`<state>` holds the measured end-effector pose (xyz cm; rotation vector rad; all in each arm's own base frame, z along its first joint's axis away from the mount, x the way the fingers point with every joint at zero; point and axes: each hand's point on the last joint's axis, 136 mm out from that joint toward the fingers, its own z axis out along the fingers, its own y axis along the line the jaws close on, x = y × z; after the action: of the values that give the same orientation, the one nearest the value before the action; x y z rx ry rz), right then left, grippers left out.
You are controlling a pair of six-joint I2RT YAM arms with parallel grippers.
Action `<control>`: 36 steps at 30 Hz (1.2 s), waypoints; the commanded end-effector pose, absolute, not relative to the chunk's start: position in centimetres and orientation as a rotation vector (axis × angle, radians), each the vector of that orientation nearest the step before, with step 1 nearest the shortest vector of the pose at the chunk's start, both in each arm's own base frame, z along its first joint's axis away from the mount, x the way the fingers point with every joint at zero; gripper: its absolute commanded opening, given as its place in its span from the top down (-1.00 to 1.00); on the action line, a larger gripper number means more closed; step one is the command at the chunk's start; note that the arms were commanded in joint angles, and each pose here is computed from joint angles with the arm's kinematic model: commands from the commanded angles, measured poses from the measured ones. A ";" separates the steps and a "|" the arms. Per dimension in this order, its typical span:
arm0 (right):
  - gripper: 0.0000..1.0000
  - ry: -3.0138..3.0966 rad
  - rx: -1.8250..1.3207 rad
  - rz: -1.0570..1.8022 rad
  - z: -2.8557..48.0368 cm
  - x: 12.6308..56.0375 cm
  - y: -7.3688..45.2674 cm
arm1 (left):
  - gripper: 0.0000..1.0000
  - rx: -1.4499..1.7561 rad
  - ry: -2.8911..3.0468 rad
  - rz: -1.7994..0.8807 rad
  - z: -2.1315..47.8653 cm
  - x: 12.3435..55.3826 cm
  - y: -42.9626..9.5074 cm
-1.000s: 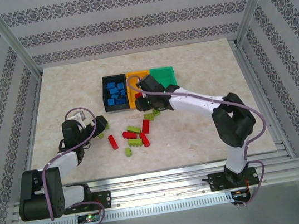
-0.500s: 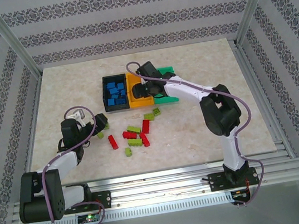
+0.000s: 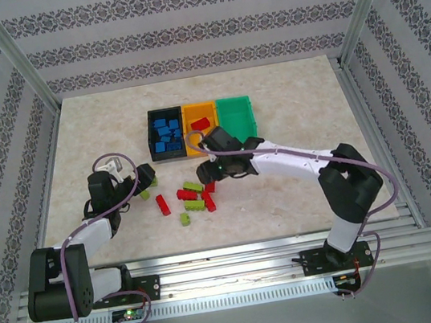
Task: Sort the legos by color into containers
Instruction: Pick up the lego from the bottom-center of the table.
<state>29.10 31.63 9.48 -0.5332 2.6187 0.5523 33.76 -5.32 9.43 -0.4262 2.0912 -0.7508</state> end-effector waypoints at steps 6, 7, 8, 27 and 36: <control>-0.08 2.713 -0.590 0.559 7.0 23.6 31.3 | -0.99 -0.411 2.055 -0.754 10.4 34.5 -5.0; -0.07 2.718 -0.587 0.566 6.7 23.3 31.5 | -0.99 -0.412 2.055 -0.756 10.4 34.4 -5.0; -0.06 2.727 -0.584 0.568 6.3 22.9 31.5 | -0.99 -0.412 2.051 -0.756 10.4 34.4 -5.0; -0.04 2.787 -0.599 0.561 3.5 21.9 33.5 | -0.99 -0.414 2.047 -0.738 10.6 34.2 -4.8; -0.02 2.804 -0.615 0.550 2.4 21.7 34.1 | -0.99 -0.414 2.046 -0.739 10.6 34.3 -4.8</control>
<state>21.61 33.07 2.16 -0.6206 2.8073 0.5259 33.78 -5.29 9.47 -0.4268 2.0895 -0.7495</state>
